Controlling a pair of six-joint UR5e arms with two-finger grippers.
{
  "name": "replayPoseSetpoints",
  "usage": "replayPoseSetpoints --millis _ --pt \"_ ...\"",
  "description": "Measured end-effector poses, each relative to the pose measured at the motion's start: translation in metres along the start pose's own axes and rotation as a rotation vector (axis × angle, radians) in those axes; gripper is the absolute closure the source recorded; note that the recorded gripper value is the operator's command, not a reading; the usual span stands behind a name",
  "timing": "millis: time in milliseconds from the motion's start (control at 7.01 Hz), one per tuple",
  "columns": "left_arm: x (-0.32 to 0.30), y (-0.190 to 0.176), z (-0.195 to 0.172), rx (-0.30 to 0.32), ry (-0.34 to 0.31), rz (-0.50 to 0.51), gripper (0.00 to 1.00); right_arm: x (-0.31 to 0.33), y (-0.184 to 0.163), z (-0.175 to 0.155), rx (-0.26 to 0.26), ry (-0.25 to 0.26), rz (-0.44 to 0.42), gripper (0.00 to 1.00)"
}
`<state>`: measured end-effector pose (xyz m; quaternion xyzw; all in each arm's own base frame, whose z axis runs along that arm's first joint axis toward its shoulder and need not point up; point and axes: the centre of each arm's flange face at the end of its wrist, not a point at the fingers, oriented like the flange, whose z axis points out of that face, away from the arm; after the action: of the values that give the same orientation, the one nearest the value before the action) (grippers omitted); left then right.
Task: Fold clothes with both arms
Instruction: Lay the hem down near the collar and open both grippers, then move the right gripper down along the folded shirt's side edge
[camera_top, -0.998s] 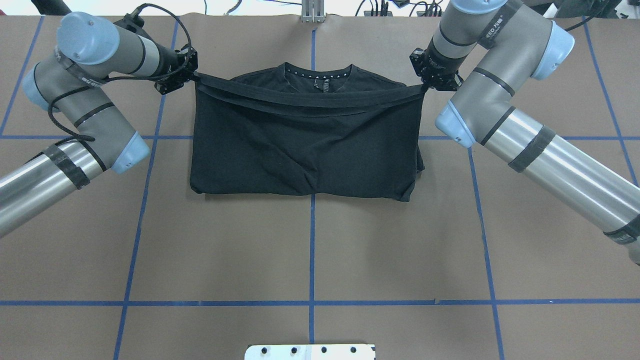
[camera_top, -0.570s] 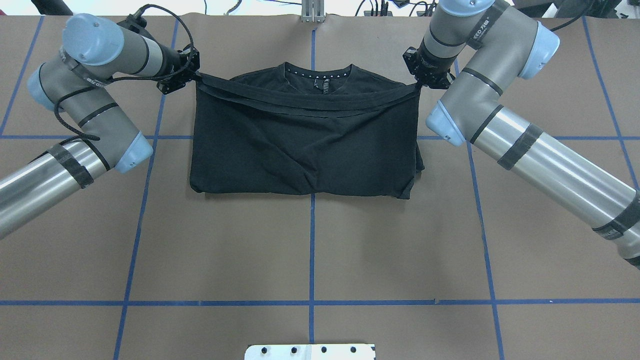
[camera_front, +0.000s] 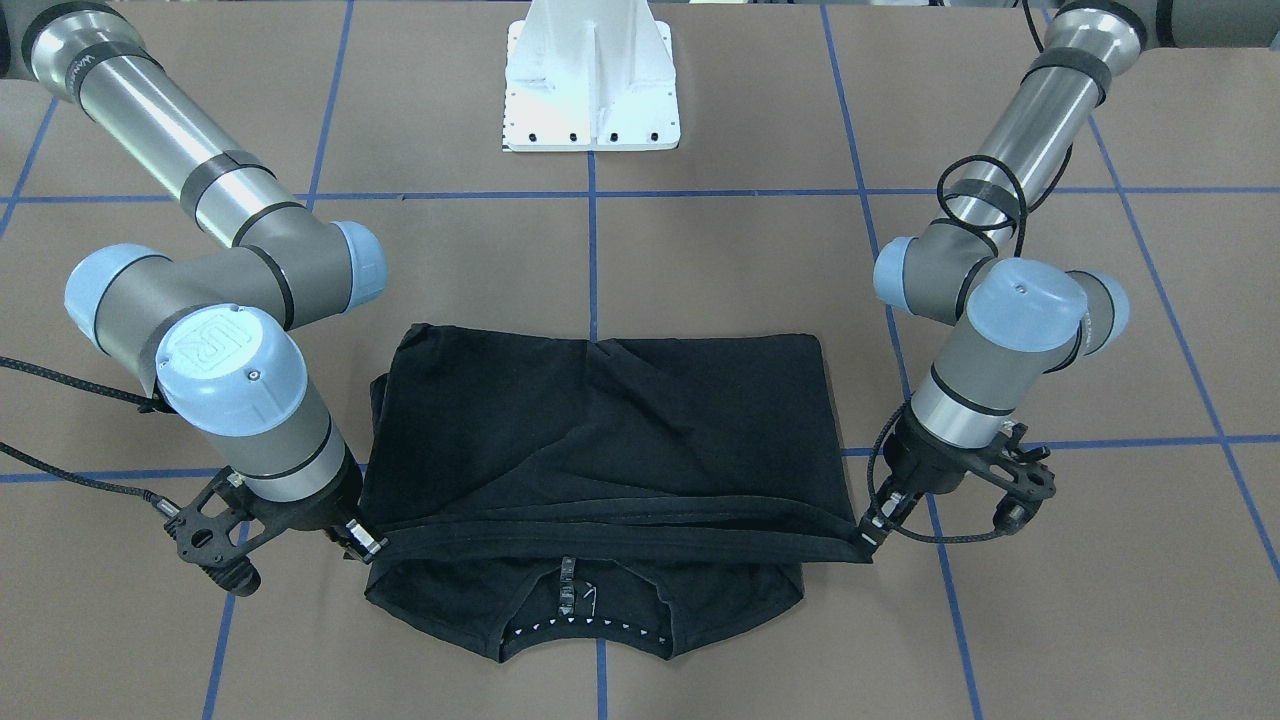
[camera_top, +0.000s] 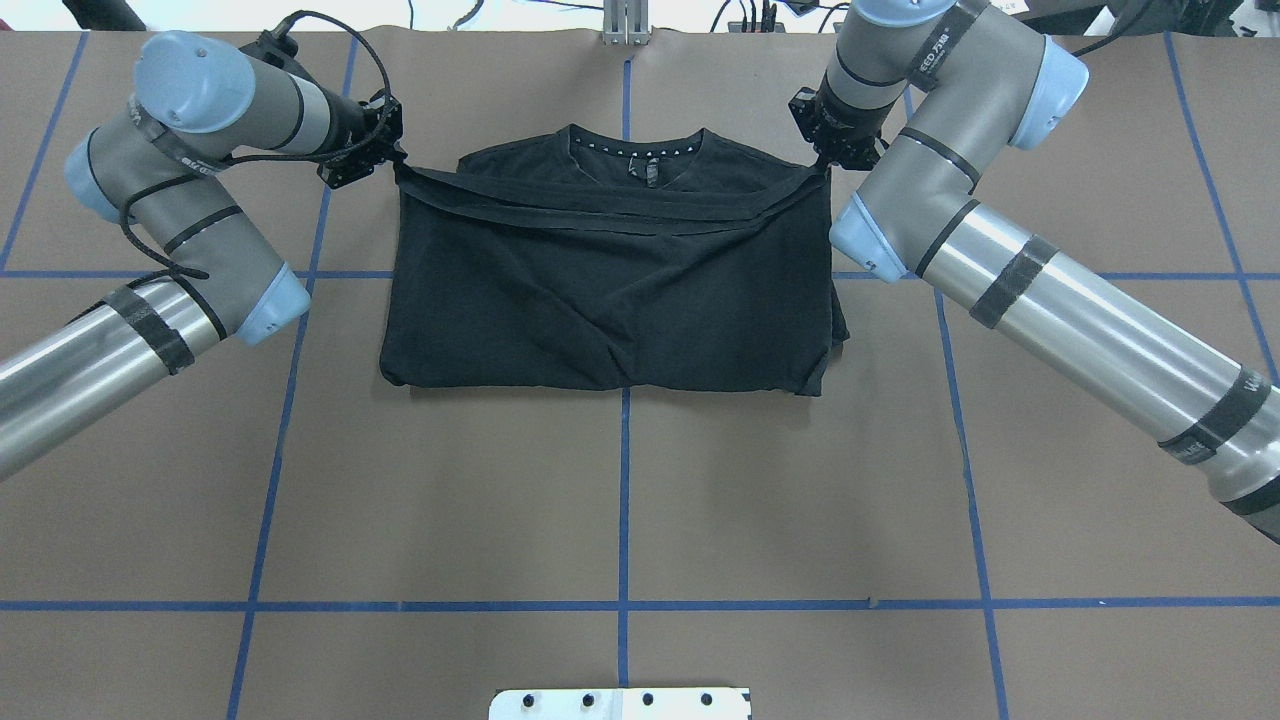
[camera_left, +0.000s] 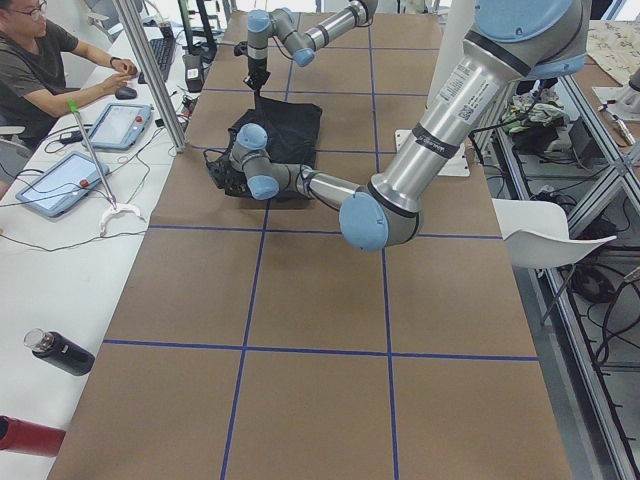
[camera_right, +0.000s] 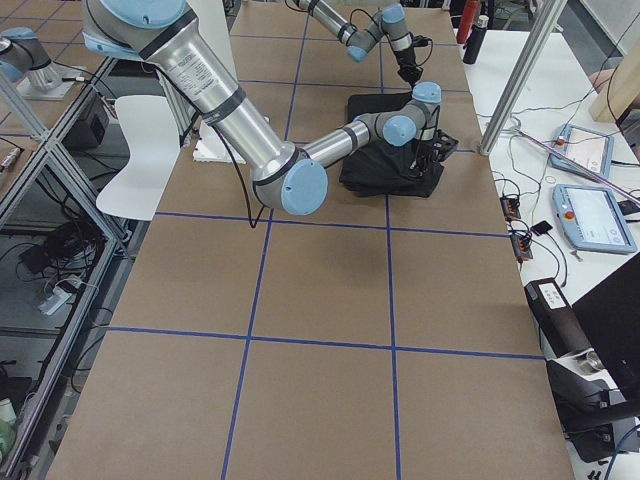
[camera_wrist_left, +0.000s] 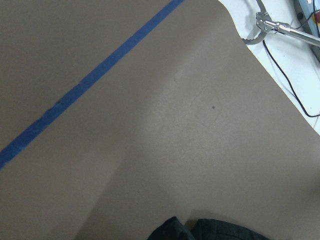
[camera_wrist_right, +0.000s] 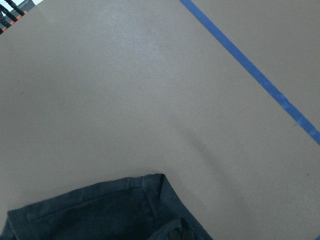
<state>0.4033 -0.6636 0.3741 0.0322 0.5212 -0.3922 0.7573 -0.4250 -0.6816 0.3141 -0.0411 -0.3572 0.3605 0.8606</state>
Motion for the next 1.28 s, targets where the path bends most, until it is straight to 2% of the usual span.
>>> replayPoseSetpoints --millis 143,428,570,855,1141,1283 --pt "-0.001 -0.001 0.002 0.006 -0.001 -0.001 0.71 0.000 0.000 0.004 0.008 0.001 -0.002 0.69" --pt "-0.003 -0.003 0.003 0.010 -0.003 -0.001 0.67 -0.005 0.002 0.004 0.019 -0.003 -0.003 0.41" --pt "-0.003 -0.003 0.003 0.011 -0.003 -0.002 0.67 -0.009 0.004 0.000 0.020 -0.012 0.006 0.36" --pt "-0.003 -0.003 0.000 0.010 0.002 -0.003 0.66 -0.017 0.025 -0.018 0.002 -0.057 0.067 0.36" --pt "-0.003 -0.001 -0.008 0.008 0.015 -0.001 0.65 0.032 0.076 -0.022 -0.047 -0.093 0.045 0.36" --pt "-0.006 -0.001 -0.012 0.007 0.020 0.002 0.64 0.074 0.096 -0.028 -0.070 -0.105 0.023 0.32"
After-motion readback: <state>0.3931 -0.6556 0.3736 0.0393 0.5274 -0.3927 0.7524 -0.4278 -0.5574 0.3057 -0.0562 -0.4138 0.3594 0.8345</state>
